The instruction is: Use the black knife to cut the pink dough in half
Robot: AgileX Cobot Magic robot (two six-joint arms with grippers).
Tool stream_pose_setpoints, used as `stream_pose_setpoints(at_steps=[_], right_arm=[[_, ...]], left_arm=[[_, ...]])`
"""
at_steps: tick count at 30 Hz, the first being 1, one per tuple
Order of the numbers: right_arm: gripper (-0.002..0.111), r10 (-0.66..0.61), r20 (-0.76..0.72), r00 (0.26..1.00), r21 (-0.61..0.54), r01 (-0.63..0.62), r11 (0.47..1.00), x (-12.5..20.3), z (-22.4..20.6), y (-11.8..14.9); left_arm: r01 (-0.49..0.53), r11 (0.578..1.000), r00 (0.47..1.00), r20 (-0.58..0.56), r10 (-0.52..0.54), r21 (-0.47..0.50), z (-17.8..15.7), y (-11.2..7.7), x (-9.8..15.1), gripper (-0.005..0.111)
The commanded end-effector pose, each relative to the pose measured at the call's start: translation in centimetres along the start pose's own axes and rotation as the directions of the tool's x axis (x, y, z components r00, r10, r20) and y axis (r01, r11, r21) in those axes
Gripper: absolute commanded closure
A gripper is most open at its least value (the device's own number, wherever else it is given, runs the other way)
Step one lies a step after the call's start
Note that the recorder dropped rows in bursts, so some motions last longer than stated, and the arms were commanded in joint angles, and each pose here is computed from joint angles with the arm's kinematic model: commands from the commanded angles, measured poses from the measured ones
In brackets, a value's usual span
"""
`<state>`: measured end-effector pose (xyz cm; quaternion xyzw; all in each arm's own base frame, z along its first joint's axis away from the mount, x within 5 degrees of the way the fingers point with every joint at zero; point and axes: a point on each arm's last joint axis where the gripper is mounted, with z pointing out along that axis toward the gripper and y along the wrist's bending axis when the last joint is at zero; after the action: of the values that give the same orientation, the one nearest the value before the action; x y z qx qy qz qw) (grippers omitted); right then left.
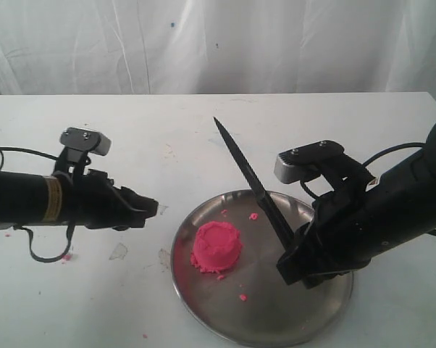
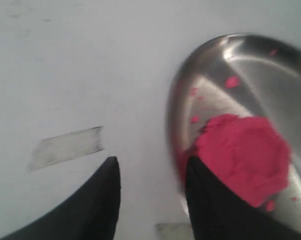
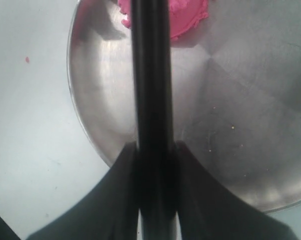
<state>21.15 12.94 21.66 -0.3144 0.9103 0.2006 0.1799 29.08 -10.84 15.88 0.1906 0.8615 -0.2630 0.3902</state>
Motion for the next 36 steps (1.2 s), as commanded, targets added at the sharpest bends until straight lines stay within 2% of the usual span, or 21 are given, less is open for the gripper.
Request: stream_pose_setpoints(at_steps=[1, 4, 9, 14, 18, 25, 31, 36], right_arm=[[0.108, 0.000, 0.010, 1.000, 0.008, 0.000, 1.000, 0.0, 0.0, -0.1], [0.108, 0.000, 0.010, 1.000, 0.008, 0.000, 1.000, 0.0, 0.0, -0.1], [0.108, 0.000, 0.010, 1.000, 0.008, 0.000, 1.000, 0.0, 0.0, -0.1], [0.108, 0.003, 0.010, 1.000, 0.008, -0.004, 1.000, 0.0, 0.0, -0.1], [0.108, 0.003, 0.008, 1.000, 0.006, -0.004, 1.000, 0.0, 0.0, -0.1], [0.108, 0.003, 0.008, 1.000, 0.006, -0.004, 1.000, 0.0, 0.0, -0.1], [0.108, 0.013, 0.008, 1.000, -0.003, -0.013, 1.000, 0.0, 0.0, 0.0], [0.108, 0.027, 0.010, 1.000, -0.017, -0.027, 0.999, 0.0, 0.0, 0.1]], left_arm=[[-0.009, 0.995, 0.999, -0.044, 0.013, 0.099, 2.2, -1.6, 0.4, 0.063], [-0.071, 0.992, 0.991, -0.102, 0.082, 0.100, 3.3, -1.9, 1.2, 0.068], [-0.289, 0.942, 0.951, -0.063, 0.304, 0.170, 3.8, -2.6, 1.5, 0.106], [-0.292, 0.942, 0.948, -0.080, 0.308, 0.163, 4.0, -2.4, 1.8, 0.107], [-0.287, 0.937, 0.950, -0.069, 0.305, 0.201, 4.3, -2.5, 2.1, 0.107], [-0.365, 0.904, 0.918, -0.077, 0.390, 0.224, 5.1, -2.2, 3.1, 0.107], [-0.365, 0.925, 0.919, -0.117, 0.377, 0.109, 5.2, -1.1, 3.1, 0.107], [-0.445, 0.895, 0.867, -0.264, 0.423, -0.027, 5.2, 0.8, 3.1, 0.107]])
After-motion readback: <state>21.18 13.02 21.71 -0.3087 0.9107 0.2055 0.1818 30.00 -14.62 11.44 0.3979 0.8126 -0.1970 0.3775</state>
